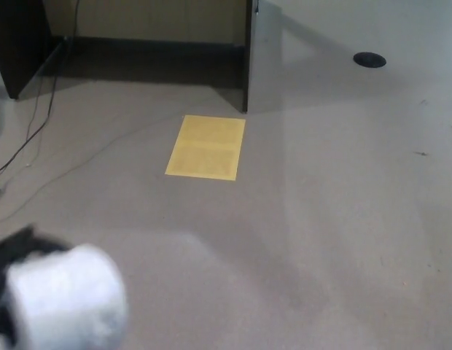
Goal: A person is holding a toilet paper roll and the robot extends its left hand to grab the roll by inserting its thumb into the gap in the middle and brings its hand down by its side. Then it extends its arm again to hand the toilet paper roll back to the person.
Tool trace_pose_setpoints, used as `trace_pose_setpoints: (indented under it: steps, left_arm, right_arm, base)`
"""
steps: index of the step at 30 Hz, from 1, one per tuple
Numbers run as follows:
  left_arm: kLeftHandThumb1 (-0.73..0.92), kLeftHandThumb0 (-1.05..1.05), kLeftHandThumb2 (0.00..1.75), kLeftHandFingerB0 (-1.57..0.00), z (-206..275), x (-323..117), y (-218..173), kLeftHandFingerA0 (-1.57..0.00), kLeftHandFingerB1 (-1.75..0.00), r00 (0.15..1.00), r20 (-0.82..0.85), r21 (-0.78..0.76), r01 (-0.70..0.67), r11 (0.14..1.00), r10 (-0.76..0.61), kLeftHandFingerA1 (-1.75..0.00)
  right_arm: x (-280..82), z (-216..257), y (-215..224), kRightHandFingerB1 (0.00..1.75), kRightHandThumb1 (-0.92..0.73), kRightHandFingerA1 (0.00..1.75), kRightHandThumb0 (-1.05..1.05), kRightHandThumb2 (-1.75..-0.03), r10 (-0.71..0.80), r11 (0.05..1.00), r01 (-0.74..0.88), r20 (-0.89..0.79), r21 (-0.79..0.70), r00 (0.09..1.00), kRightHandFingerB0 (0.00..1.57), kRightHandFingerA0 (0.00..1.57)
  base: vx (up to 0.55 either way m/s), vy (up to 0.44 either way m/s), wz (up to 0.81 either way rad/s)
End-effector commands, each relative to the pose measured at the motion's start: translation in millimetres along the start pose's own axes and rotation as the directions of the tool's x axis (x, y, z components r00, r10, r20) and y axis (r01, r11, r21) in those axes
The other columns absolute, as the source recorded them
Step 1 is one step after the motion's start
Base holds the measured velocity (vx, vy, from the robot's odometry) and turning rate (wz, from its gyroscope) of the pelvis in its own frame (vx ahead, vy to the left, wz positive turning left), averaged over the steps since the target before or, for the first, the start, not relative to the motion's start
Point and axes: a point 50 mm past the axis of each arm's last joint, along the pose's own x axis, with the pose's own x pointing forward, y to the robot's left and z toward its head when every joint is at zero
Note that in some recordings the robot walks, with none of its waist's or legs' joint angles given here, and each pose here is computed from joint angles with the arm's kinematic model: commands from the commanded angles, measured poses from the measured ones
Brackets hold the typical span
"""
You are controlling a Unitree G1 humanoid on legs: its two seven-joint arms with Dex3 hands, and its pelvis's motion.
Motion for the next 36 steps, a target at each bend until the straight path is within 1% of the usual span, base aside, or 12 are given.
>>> trace_pose_setpoints:
  steps: [1, 4, 13, 18, 19, 20, 22, 24, 27, 29, 35, 36]
  left_arm:
    - [0.81, -0.07, 0.68, -0.67, 83.4, 75.2, 15.6, -0.74, -1.26, 0.967, 0.240, 0.037, 0.076, 0.996, -0.082, -1.50]
    - [0.78, -0.09, 0.69, -0.71, 106.7, 90.6, 14.3, -0.79, -1.21, 0.944, 0.322, 0.043, 0.065, 0.997, -0.075, -1.45]
    - [0.79, -0.17, 0.72, -0.62, 238.2, 131.4, -19.2, -0.70, -1.35, 0.813, 0.577, -0.019, 0.107, 0.994, -0.076, -1.64]
    - [0.79, -0.20, 0.74, -0.62, 261.4, 132.9, -25.1, -0.71, -1.37, 0.802, 0.591, -0.029, 0.125, 0.992, -0.084, -1.65]
    - [0.78, -0.18, 0.72, -0.72, 276.7, 127.4, -34.9, -0.83, -1.28, 0.774, 0.627, -0.043, 0.149, 0.988, -0.090, -1.61]
    - [0.81, -0.18, 0.70, -0.73, 284.2, 122.5, -41.8, -0.79, -1.21, 0.760, 0.643, -0.052, 0.170, 0.984, -0.097, -1.58]
    - [0.78, -0.21, 0.70, -0.73, 289.1, 116.6, -50.9, -0.83, -1.28, 0.749, 0.653, -0.056, 0.194, 0.979, -0.111, -1.59]
    - [0.73, -0.23, 0.61, -0.81, 296.9, 108.3, -65.3, -0.81, -1.02, 0.715, 0.688, -0.040, 0.214, 0.976, -0.128, -1.57]
    - [0.68, -0.17, 0.63, -0.81, 303.9, 100.1, -78.2, -0.82, -1.14, 0.700, 0.698, -0.033, 0.243, 0.969, -0.152, -1.59]
    - [0.70, -0.13, 0.63, -0.86, 310.1, 90.2, -89.0, -0.87, -0.94, 0.673, 0.717, -0.020, 0.281, 0.960, -0.182, -1.52]
    - [0.69, -0.11, 0.61, -0.74, 314.4, 76.3, -96.0, -0.79, -1.21, 0.634, 0.751, 0.015, 0.261, 0.965, -0.183, -1.39]
    - [0.64, -0.17, 0.65, -0.78, 314.6, 75.6, -96.4, -0.81, -1.15, 0.633, 0.752, 0.017, 0.263, 0.965, -0.185, -1.37]
  right_arm:
    - [-1.5, -5.1, -0.4, 0.44, -0.63, 0.56, -0.36, -0.59, 0.001, 1.000, -0.001, -0.021, 0.010, 1.000, 0.65, 0.77]
    - [-1.5, -4.6, -0.1, 0.45, -0.63, 0.56, -0.37, -0.59, -0.001, 1.000, 0.001, -0.016, 0.010, 1.000, 0.65, 0.78]
    - [-0.6, -2.0, -1.2, 0.44, -0.63, 0.61, -0.37, -0.59, -0.006, 1.000, 0.006, -0.007, -0.005, 1.000, 0.66, 0.81]
    - [0.5, 0.4, -3.0, 0.44, -0.62, 0.64, -0.38, -0.59, -0.008, 1.000, 0.008, -0.004, -0.008, 1.000, 0.67, 0.82]
    - [-0.7, -2.3, -0.6, 0.43, -0.63, 0.61, -0.37, -0.59, 0.003, 1.000, -0.003, -0.009, -0.017, 1.000, 0.65, 0.81]
    - [-2.0, -4.6, 2.3, 0.43, -0.62, 0.57, -0.37, -0.59, 0.009, 1.000, -0.009, -0.010, -0.027, 1.000, 0.65, 0.80]
    - [-2.8, -5.4, 5.4, 0.43, -0.63, 0.56, -0.37, -0.59, 0.012, 0.999, -0.012, -0.005, -0.048, 1.000, 0.65, 0.79]
    - [-2.5, -5.3, 5.9, 0.44, -0.63, 0.61, -0.38, -0.60, 0.017, 0.999, -0.017, -0.010, -0.043, 1.000, 0.66, 0.79]
    - [-3.0, -6.3, 8.0, 0.44, -0.63, 0.65, -0.38, -0.60, 0.025, 0.999, -0.025, -0.014, -0.028, 1.000, 0.67, 0.80]
    - [-2.1, -3.8, 8.0, 0.44, -0.64, 0.61, -0.38, -0.60, 0.030, 0.999, -0.030, -0.006, -0.026, 1.000, 0.65, 0.78]
    - [1.0, 3.6, 7.0, 0.44, -0.64, 0.59, -0.37, -0.60, 0.026, 0.999, -0.025, 0.009, -0.039, 1.000, 0.65, 0.79]
    - [1.2, 4.2, 6.7, 0.44, -0.64, 0.60, -0.38, -0.60, 0.026, 0.999, -0.025, 0.011, -0.046, 1.000, 0.65, 0.78]
  base:
    - [0.00, 0.000, 0.00]
    - [0.00, 0.000, 0.00]
    - [0.00, 0.000, 0.00]
    - [0.00, 0.000, 0.00]
    - [0.00, 0.000, 0.00]
    - [0.00, 0.000, 0.00]
    - [0.00, 0.000, 0.00]
    - [0.00, 0.000, 0.00]
    - [0.00, 0.000, 0.00]
    - [0.00, 0.000, 0.00]
    - [0.00, 0.000, 0.00]
    - [0.00, 0.000, 0.00]
